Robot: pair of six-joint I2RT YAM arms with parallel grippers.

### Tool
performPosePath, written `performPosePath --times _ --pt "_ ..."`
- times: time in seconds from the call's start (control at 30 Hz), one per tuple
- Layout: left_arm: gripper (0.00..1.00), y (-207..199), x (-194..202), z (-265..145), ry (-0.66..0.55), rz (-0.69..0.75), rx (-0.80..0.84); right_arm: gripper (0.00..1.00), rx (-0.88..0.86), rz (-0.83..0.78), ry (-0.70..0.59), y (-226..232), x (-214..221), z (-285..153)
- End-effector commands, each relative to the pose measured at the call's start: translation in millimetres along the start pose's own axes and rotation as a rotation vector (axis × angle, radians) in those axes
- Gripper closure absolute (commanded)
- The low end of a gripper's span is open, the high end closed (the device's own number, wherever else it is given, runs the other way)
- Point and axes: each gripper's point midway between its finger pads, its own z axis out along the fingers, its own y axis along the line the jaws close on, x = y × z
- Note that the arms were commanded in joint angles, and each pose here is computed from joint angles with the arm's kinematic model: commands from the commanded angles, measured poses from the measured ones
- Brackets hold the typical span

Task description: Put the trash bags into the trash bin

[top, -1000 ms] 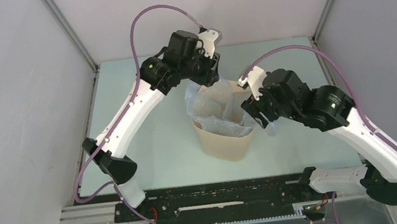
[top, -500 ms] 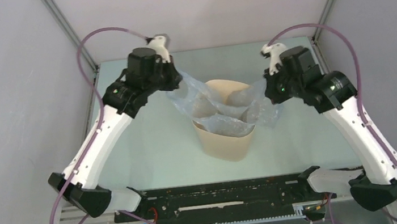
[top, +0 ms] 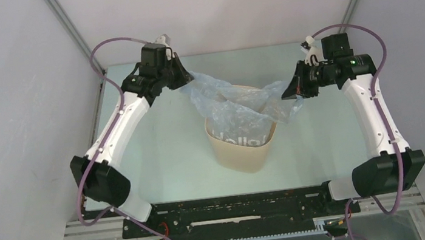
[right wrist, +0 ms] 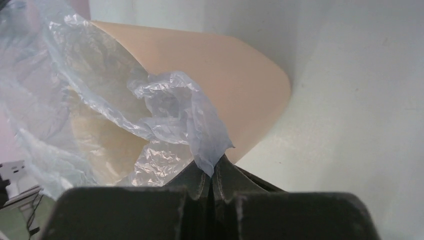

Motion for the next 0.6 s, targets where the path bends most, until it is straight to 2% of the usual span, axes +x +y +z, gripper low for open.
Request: performPosePath --times 0.0,0.03,0.13,0.23,0.4,0.57 --pt "1.00 -12.5 -17.1 8.5 -0.002 -0.123 0.077 0.96 -0.073 0.029 0.024 8.5 -4.2 6.9" --pt "1.00 -15.2 -17.8 12.7 0.003 -0.144 0.104 0.89 -0.072 0.028 0.030 7.5 -4.8 7.8" --pt "1.00 -23.1 -20.3 14.0 0.011 -0.155 0.154 0.60 -0.061 -0.009 0.047 8.6 -3.0 1.7" --pt "1.00 -24.0 -18.2 7.1 0.004 -0.144 0.172 0.40 0.010 -0.105 0.011 12.1 -1.0 -12.1" --pt "1.00 -28.7 -7.9 -2.4 0.017 -0.186 0.215 0.28 0.139 -0.295 -0.088 28.2 5.1 -34.7" --pt "1.00 -34.9 -6.0 -13.4 0.012 -0.216 0.253 0.24 0.337 -0.467 -0.151 30.0 6.0 -63.7"
